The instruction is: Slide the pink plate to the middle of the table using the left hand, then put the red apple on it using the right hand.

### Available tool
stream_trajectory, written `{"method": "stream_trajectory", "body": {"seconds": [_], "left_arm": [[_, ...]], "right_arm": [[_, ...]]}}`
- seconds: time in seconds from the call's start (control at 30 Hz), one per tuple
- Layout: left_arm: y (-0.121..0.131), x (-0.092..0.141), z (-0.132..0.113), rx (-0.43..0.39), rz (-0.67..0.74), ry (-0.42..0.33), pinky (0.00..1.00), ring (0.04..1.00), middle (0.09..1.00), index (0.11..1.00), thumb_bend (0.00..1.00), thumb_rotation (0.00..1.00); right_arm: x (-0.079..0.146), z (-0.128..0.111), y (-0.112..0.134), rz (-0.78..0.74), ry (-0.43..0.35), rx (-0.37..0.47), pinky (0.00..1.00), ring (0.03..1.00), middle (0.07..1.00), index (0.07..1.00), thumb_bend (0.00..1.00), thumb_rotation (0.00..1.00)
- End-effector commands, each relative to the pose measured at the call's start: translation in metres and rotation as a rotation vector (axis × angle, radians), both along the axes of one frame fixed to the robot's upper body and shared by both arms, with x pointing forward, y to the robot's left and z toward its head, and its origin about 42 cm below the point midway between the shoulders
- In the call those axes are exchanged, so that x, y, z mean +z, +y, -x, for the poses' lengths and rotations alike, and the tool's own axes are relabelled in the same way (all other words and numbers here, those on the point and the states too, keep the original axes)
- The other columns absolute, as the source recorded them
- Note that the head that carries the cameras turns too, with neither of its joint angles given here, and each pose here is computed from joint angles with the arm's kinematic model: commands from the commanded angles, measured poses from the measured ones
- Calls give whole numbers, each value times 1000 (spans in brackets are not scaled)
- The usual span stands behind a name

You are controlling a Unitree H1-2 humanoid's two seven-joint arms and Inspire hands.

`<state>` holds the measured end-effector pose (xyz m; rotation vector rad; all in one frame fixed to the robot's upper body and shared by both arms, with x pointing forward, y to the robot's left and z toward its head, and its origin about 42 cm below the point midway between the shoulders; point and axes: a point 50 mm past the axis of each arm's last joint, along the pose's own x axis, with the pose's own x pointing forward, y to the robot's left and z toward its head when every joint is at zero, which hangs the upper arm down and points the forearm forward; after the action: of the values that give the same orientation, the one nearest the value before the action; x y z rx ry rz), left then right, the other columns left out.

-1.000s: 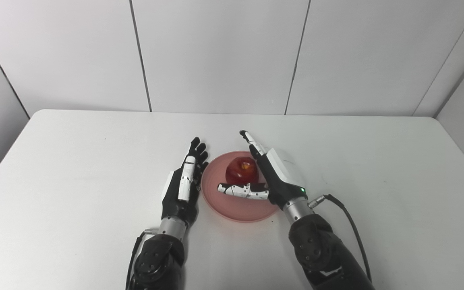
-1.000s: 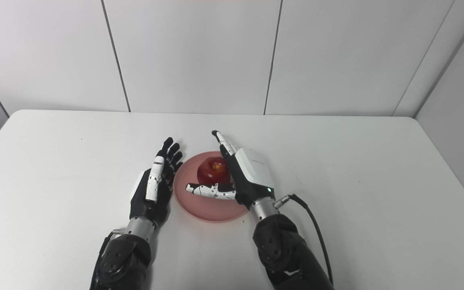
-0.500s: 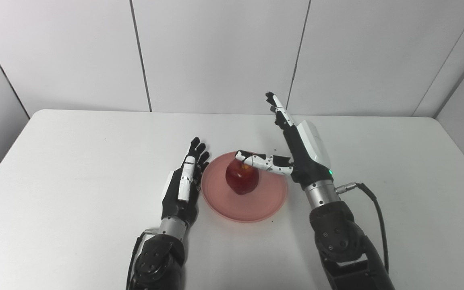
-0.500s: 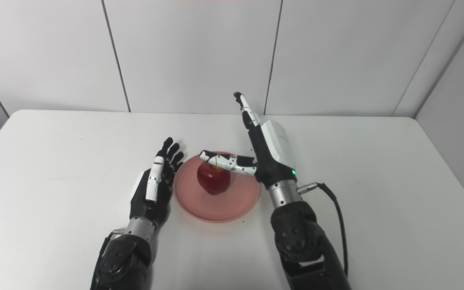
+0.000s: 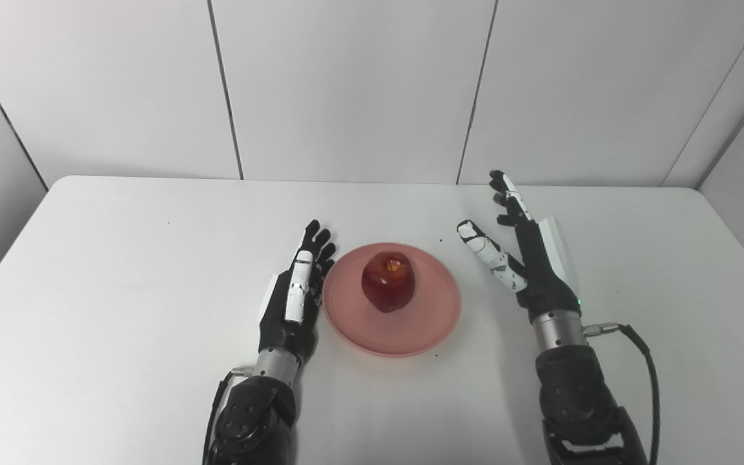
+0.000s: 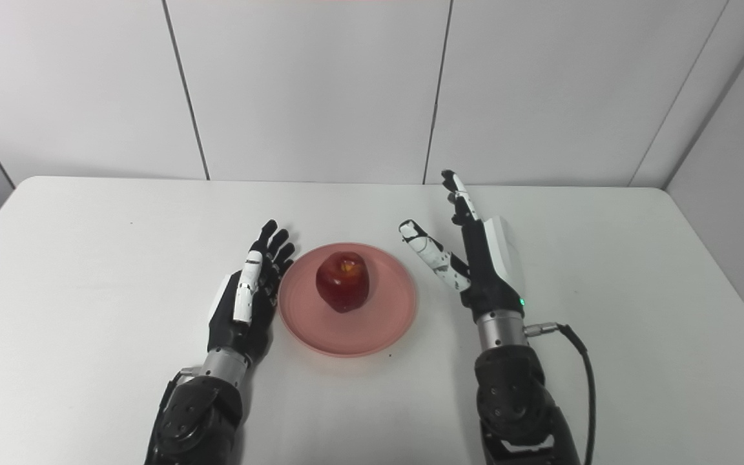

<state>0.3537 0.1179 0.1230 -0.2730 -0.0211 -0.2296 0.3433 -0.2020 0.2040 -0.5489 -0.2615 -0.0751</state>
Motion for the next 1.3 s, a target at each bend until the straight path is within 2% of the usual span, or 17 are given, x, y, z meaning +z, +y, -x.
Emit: {"method": "stream_trajectory", "body": {"seconds": [0.0, 0.2, 0.37, 0.47, 0.5, 0.53, 0.57, 0.63, 0.77, 1.07, 1.27], "left_arm": [[3, -11, 2, -1, -13, 54, 997, 983, 988, 978, 399, 1000], [3, -10, 2, 1, -12, 57, 992, 980, 985, 972, 401, 1000], [4, -10, 2, 1, -14, 55, 991, 978, 981, 968, 401, 1000], [4, -11, 2, 0, -14, 54, 990, 977, 980, 967, 401, 1000], [4, -11, 2, 0, -14, 54, 993, 979, 981, 967, 402, 1000], [4, -11, 2, 1, -12, 55, 994, 979, 982, 968, 402, 1000], [4, -12, 2, 2, -12, 57, 992, 978, 981, 967, 401, 1000], [5, -12, 2, 3, -12, 58, 991, 978, 981, 966, 401, 1000], [6, -13, 2, 10, -17, 57, 983, 974, 978, 961, 399, 1000], [7, -15, 1, 3, -19, 58, 993, 979, 981, 967, 400, 1000], [8, -14, 2, 5, -20, 57, 989, 975, 978, 965, 404, 1000]], "right_arm": [[4, -2, -2, -76, -42, -14, 838, 881, 905, 910, 918, 1000], [-19, 0, -11, -207, -12, -7, 842, 896, 921, 925, 892, 1000], [-35, 0, -10, -334, 54, 2, 857, 905, 928, 935, 866, 1000], [-41, -2, -8, -415, 64, 22, 900, 919, 939, 943, 698, 1000], [-43, -2, -8, -440, 65, 29, 914, 925, 942, 944, 580, 1000], [-46, -3, -8, -456, 65, 39, 917, 927, 943, 945, 550, 1000], [-48, -4, -7, -465, 65, 46, 922, 931, 945, 944, 455, 1000], [-52, -4, -7, -471, 65, 56, 921, 933, 946, 942, 379, 1000], [-56, -5, -5, -500, 61, 76, 924, 939, 950, 948, 287, 1000], [-60, -6, -5, -522, 52, 109, 945, 956, 960, 956, 269, 1000], [-60, -4, -4, -520, 57, 101, 929, 952, 959, 951, 272, 1000]]}}
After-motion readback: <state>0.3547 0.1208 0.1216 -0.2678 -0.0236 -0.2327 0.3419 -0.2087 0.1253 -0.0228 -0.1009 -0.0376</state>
